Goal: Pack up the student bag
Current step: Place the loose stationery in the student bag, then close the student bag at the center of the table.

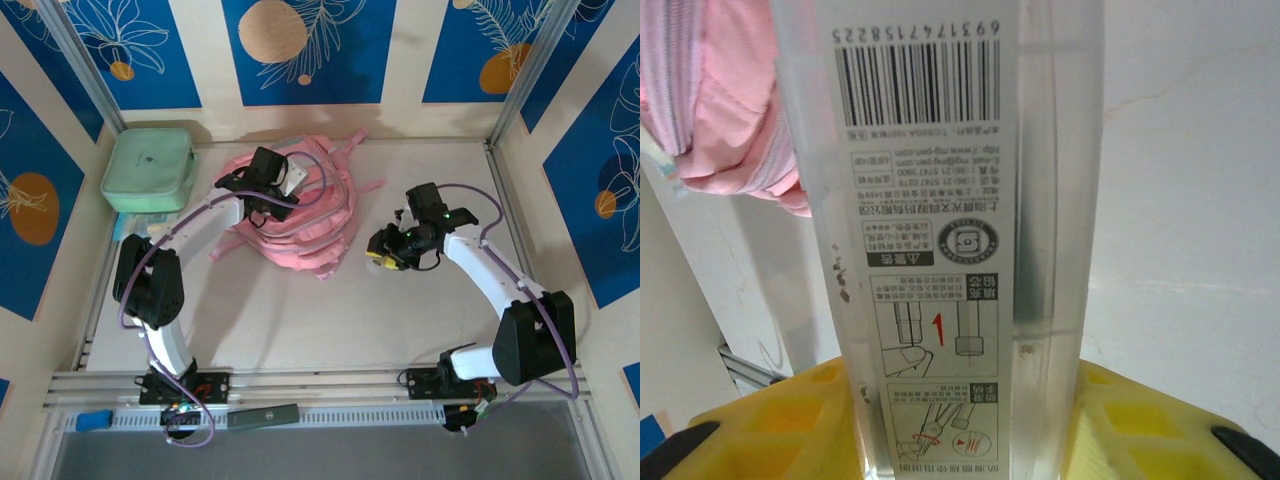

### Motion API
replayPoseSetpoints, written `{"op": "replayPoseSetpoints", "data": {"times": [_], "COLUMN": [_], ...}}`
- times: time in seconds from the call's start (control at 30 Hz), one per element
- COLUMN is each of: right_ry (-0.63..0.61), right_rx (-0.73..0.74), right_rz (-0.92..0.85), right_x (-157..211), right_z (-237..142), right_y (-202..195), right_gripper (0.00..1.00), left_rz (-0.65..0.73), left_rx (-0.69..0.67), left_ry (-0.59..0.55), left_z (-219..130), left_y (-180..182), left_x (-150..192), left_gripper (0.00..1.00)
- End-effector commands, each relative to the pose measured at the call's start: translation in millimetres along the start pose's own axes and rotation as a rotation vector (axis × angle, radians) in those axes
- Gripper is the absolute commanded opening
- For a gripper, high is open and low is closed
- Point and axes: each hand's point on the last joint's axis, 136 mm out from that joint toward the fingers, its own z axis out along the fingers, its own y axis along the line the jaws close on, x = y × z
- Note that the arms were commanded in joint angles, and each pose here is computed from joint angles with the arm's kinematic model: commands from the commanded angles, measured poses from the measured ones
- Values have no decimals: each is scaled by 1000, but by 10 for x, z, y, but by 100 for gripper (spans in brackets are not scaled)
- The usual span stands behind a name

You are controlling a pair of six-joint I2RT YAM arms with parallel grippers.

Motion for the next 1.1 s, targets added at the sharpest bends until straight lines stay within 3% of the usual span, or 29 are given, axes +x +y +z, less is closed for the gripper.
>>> {"op": "replayPoseSetpoints", "data": {"times": [0.0, 0.2, 0.3, 0.5, 0.6, 0.77, 0.83, 1.07], "right_ry": [15, -1, -29, -93, -86, -102, -83, -78], "right_rx": [-24, -27, -38, -53, -82, -128, -131, -125], "right_rz": [-66, -84, -45, 39, 17, -27, -42, 8], "right_x": [0, -206, -400, -860, -948, -985, -959, -951], "right_z": [13, 173, 288, 518, 646, 602, 594, 605], "right_y": [263, 741, 876, 1042, 1198, 1353, 1362, 1156], "right_gripper": [42, 42, 42, 43, 49, 68, 70, 45], "left_rz": [-108, -153, -262, -343, -365, -390, -387, -410], "left_rx": [35, -67, -60, 0, 11, 2, 14, 34], "left_ry": [-123, -176, -187, -251, -265, -260, -260, -257], "left_z": [-294, -555, -662, -818, -858, -862, -853, -833], "left_y": [-168, -464, -456, -525, -530, -509, -530, -556], "left_x": [-336, -520, -563, -654, -691, -667, -669, -665], "left_gripper": [0, 0, 0, 0, 0, 0, 0, 0]}}
